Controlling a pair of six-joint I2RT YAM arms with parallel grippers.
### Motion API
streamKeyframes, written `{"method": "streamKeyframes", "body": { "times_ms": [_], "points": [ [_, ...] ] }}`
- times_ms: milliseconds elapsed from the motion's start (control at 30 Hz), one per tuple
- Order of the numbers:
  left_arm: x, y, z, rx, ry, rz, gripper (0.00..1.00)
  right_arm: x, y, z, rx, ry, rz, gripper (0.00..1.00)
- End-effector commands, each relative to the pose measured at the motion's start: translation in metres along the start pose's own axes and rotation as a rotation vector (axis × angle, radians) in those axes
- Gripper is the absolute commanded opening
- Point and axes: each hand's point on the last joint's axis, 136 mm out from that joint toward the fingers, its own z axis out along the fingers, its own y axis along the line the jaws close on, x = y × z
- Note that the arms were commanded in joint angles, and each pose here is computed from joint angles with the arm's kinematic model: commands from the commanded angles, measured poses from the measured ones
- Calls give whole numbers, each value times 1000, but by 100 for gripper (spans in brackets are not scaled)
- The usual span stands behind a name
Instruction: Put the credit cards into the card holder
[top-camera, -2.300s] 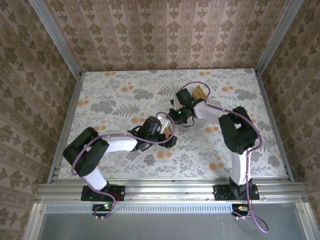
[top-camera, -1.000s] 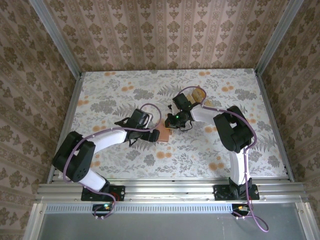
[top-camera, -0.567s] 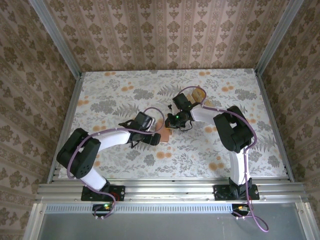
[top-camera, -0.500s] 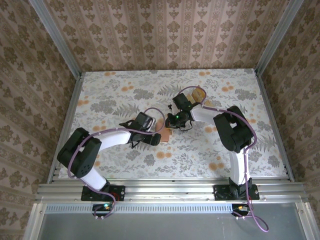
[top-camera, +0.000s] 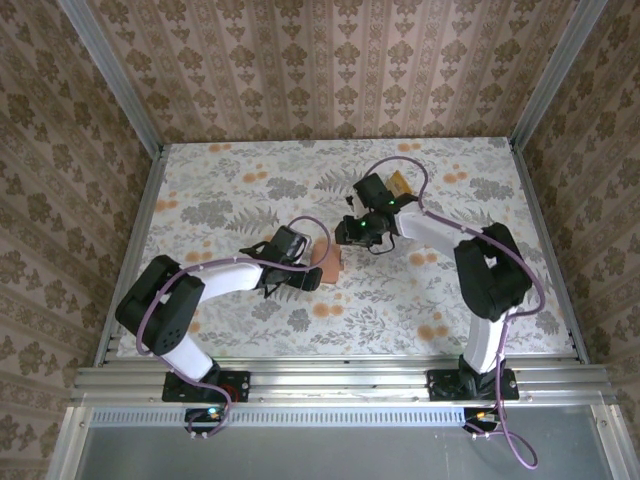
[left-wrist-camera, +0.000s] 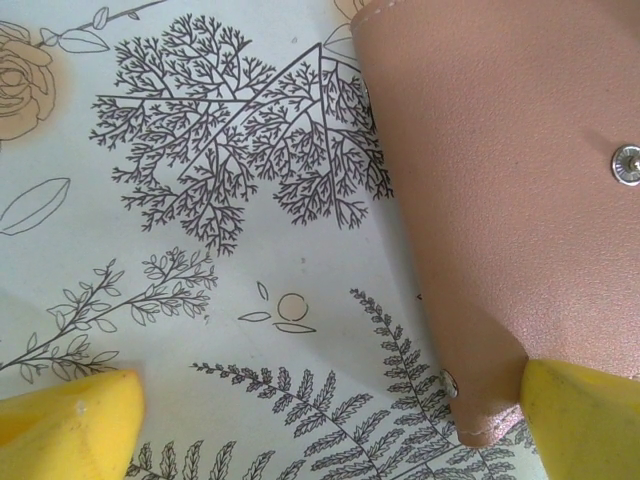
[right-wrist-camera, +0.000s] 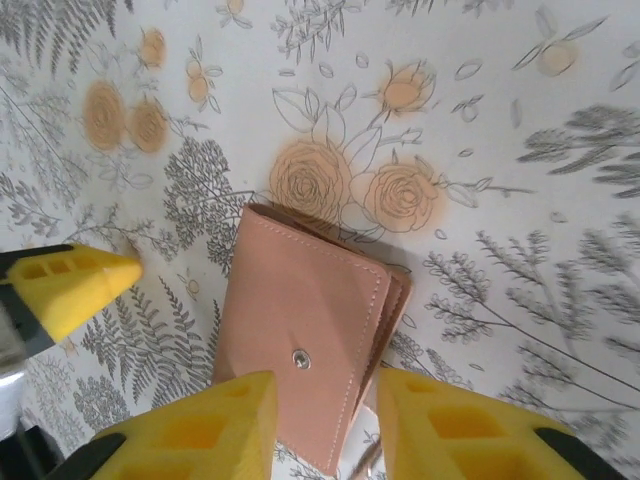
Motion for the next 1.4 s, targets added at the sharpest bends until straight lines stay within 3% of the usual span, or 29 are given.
{"method": "streamKeyframes", "body": {
  "times_ms": [0, 600, 867, 1167, 1367],
  "points": [
    [32, 4, 15, -11, 79, -28, 97, 11, -17, -19, 126, 26, -13, 38],
    [41, -1, 23, 22, 102, -61, 96, 40, -9, 7, 189, 121, -26, 35],
    [42, -2, 24, 26, 107, -61, 95, 46, -14, 13, 203, 143, -32, 25],
    [42, -2, 24, 24, 111, -59, 95, 46, -10, 14, 180, 141, -31, 0],
    [41, -3, 23, 27, 111, -54, 95, 42, 5, 14, 103, 122, -4, 0]
  ]
}}
